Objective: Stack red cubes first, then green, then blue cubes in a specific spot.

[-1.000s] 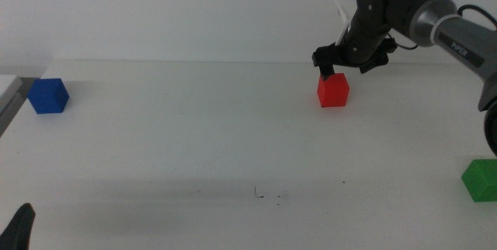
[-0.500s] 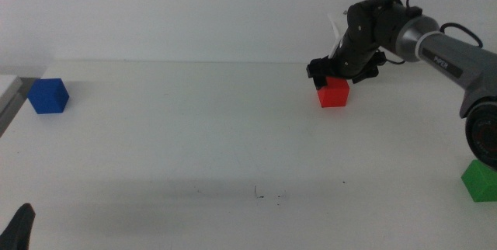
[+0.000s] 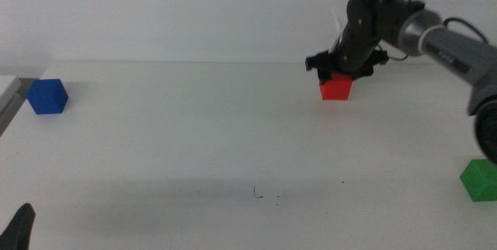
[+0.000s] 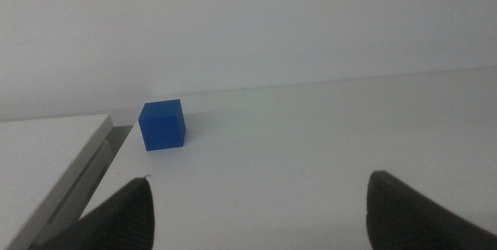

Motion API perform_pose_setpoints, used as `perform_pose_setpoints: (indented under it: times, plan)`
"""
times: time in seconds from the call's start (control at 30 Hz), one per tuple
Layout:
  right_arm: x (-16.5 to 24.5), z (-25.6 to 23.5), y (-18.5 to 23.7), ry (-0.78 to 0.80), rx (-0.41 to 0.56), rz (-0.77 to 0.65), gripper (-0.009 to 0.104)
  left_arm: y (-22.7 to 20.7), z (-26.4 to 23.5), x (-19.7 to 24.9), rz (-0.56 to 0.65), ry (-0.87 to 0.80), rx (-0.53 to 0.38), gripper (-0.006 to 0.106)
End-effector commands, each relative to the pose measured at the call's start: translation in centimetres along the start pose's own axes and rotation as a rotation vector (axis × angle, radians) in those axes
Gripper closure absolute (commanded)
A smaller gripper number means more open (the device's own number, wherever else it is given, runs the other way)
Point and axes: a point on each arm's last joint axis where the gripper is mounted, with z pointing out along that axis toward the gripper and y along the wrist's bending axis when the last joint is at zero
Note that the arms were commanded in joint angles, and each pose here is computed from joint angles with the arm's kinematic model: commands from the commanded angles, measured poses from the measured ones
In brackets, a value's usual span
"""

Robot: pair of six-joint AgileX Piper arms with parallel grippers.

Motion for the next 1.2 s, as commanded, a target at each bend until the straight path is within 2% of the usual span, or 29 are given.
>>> perform_pose_setpoints:
  times: [0.0,0.07,0.23,0.43,0.5,0.7,1.17]
  plan:
    - [-0.1,-3.9,0.8,-0.033,-0.006,0.031,0.089,0.0,0.0,-0.1,-0.003,-0.017,0.000,0.007]
    - [1.0,-6.2,2.1,-0.060,-0.008,0.035,0.089,0.0,0.0,-0.1,-0.003,-0.017,0.000,0.007]
    - [7.1,-10.0,5.9,-0.091,0.003,0.037,0.089,0.0,0.0,-0.1,-0.003,-0.017,0.000,0.007]
    - [12.2,-12.4,10.8,-0.052,0.028,0.074,0.089,0.0,0.0,-0.1,-0.003,-0.017,0.000,0.007]
    - [13.4,-12.9,12.7,-0.050,0.005,0.079,0.089,0.0,0.0,-0.1,-0.003,-0.017,0.000,0.007]
    - [15.0,-13.2,15.5,-0.066,-0.047,0.129,0.089,0.0,0.0,-0.1,-0.003,-0.017,0.000,0.007]
    - [16.7,-8.4,16.4,-0.009,0.066,0.093,0.089,0.0,0.0,-0.1,-0.003,-0.017,0.000,0.007]
